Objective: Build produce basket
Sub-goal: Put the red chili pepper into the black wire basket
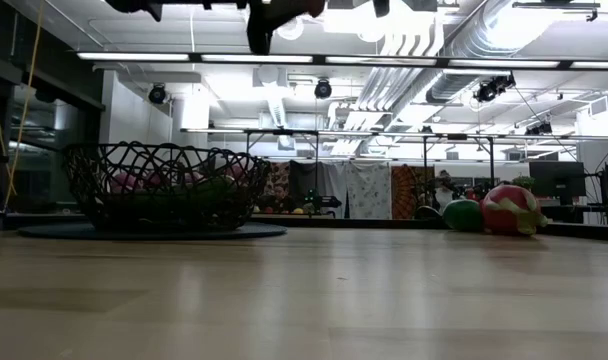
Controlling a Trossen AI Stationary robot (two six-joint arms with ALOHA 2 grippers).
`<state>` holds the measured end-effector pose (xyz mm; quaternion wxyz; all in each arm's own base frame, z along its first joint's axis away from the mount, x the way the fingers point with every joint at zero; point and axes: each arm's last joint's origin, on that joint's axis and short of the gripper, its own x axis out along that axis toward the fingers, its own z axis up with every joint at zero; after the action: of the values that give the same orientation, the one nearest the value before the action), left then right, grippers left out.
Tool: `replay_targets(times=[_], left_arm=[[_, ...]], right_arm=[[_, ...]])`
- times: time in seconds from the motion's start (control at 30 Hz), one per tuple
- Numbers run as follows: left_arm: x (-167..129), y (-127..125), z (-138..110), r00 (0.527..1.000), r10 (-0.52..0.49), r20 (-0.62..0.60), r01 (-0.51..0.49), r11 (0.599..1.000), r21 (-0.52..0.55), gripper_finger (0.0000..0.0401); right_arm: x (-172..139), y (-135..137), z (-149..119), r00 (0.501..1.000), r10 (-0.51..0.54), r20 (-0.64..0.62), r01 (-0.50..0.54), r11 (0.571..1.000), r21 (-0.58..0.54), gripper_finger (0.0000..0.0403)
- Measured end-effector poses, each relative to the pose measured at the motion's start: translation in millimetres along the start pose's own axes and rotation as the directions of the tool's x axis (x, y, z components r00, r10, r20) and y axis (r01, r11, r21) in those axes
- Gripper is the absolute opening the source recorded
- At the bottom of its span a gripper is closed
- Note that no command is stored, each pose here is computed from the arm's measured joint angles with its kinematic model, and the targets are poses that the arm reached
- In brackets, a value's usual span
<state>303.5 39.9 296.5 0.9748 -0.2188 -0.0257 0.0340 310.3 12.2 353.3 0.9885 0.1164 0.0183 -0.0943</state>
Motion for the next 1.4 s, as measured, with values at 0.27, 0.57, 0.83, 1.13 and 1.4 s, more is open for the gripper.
replay_targets(times=[0.27, 0.57, 0.83, 1.13, 1.4], left_arm=[[-0.1, -1.2, 2.4, 1.0, -0.013, 0.025, 0.013, 1.0, 0.005, 0.0211], [-0.1, -1.1, 2.1, 1.0, -0.014, 0.021, 0.014, 1.0, 0.021, 0.0111], [-0.2, -0.6, 1.5, 1.0, -0.017, 0.01, 0.017, 1.0, 0.025, 0.0102], [-28.6, 7.0, 23.6, 0.997, 0.054, -0.051, -0.047, 0.991, 0.128, 0.0101], [-99.7, 11.6, 63.7, 0.918, 0.368, -0.148, -0.332, 0.917, 0.22, 0.0102]], right_arm=[[0.0, -0.2, 2.2, 1.0, 0.007, 0.018, -0.007, 1.0, -0.003, 0.0101], [-0.1, 0.8, 4.0, 0.999, 0.024, 0.034, -0.024, 1.0, 0.0, 0.0101], [-3.0, -0.5, 4.4, 1.0, 0.005, 0.018, -0.005, 1.0, 0.02, 0.0138], [-39.5, -7.0, 27.9, 0.997, -0.067, 0.036, 0.067, 0.998, 0.011, 0.025], [-68.3, -15.5, 40.1, 0.974, -0.222, 0.049, 0.224, 0.974, -0.033, 0.0261]])
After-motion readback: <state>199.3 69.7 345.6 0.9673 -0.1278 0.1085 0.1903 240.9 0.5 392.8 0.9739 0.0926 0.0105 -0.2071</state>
